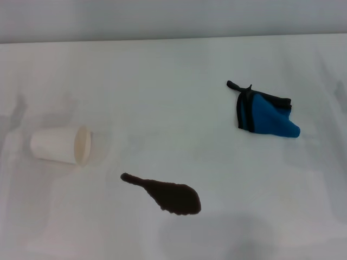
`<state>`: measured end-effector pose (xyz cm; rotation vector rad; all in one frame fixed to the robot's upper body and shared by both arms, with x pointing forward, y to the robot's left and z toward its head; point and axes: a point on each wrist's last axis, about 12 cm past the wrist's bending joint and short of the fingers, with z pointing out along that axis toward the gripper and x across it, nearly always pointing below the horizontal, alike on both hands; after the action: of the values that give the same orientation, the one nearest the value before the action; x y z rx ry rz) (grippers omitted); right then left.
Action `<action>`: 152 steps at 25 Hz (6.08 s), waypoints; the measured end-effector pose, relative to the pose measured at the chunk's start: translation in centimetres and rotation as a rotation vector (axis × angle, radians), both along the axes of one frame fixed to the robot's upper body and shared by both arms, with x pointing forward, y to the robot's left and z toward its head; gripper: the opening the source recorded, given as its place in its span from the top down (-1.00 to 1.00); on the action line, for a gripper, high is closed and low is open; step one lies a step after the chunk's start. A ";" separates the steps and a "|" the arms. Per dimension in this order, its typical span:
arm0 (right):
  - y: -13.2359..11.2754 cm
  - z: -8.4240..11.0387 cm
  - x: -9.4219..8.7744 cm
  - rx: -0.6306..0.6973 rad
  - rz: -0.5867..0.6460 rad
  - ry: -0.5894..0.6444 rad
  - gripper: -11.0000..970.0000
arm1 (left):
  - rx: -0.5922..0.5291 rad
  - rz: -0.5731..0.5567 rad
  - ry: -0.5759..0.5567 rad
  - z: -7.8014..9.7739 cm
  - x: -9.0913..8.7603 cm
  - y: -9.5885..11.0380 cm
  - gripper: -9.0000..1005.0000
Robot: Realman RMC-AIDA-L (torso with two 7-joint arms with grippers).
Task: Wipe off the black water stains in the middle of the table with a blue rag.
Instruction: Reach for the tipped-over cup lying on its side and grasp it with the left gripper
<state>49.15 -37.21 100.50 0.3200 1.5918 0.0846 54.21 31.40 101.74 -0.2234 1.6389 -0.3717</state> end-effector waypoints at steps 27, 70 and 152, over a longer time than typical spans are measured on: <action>0.2 0.0 0.0 -0.002 0.016 -0.003 -0.80 | -0.012 0.005 -0.061 0.6 -0.4 0.3 -0.77; 0.3 0.6 1.1 0.017 0.020 -0.026 -0.80 | 0.787 -0.948 0.285 18.2 8.1 3.0 -0.76; -0.3 -1.2 -0.3 0.146 -0.119 0.054 -0.80 | 1.466 -1.461 0.430 12.1 7.8 -9.0 -0.76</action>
<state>48.80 -37.53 99.34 0.5337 1.6202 0.1019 62.04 22.35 113.85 2.1687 1.8088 -0.0685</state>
